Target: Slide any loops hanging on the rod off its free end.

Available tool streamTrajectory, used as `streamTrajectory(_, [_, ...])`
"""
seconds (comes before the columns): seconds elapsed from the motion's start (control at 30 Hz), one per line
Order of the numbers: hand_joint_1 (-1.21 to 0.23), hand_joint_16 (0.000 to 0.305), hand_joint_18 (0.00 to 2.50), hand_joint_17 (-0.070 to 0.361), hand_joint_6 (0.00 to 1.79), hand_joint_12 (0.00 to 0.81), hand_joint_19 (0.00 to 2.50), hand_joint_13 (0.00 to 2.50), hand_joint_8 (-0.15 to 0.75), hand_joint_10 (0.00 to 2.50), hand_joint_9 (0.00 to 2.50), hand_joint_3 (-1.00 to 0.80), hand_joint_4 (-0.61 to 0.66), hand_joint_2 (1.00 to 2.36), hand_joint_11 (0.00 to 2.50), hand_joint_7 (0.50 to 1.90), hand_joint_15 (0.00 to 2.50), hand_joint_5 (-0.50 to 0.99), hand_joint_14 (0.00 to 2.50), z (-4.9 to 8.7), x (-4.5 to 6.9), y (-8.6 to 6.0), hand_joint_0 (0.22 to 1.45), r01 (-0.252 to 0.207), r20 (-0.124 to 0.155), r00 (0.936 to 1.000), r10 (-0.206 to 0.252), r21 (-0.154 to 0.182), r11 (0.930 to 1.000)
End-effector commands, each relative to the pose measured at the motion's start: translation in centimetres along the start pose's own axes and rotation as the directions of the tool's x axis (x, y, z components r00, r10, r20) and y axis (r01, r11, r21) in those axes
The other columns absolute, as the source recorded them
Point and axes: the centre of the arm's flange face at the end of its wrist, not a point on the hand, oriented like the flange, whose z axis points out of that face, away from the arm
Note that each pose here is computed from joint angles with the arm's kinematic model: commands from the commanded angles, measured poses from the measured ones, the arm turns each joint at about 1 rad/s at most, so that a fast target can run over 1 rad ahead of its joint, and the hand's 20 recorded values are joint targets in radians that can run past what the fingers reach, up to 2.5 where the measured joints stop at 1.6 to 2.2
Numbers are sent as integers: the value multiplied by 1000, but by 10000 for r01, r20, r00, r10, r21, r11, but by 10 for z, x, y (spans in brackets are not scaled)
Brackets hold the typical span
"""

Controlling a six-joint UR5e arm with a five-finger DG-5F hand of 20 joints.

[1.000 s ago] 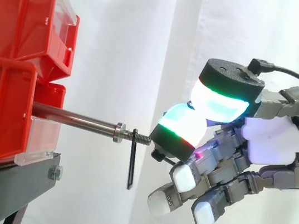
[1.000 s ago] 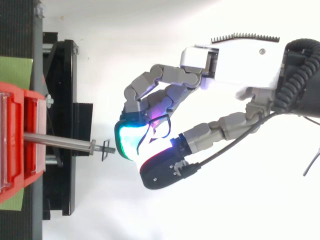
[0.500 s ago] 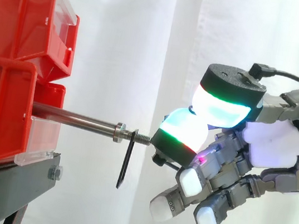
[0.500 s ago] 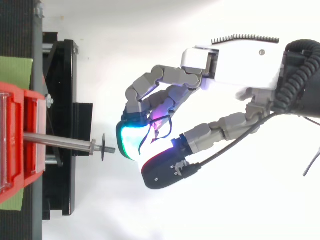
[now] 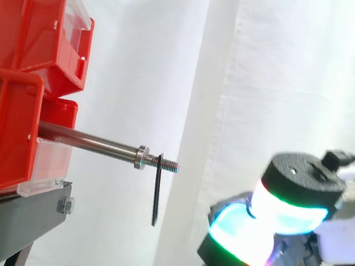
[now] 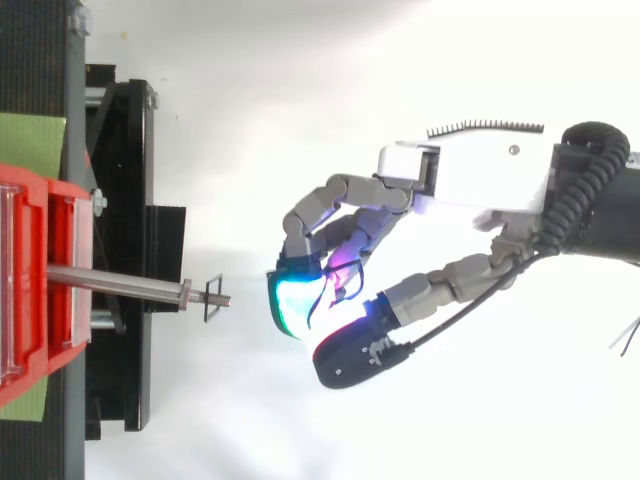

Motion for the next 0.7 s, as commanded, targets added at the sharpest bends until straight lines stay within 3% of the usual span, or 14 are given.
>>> streamTrajectory(0.0, [-842,44,784,98,926,325,396,640,261,13,1042,-115,-226,1016,400,1103,162,-130,6,-2,5,-7,687,-18,-67,10000,19,127,9999])
streamTrajectory(0.67, [-841,44,792,99,927,327,390,649,261,15,1041,-114,-214,1015,394,1086,162,-129,6,-1,8,-6,685,131,-106,9999,-130,59,9999])
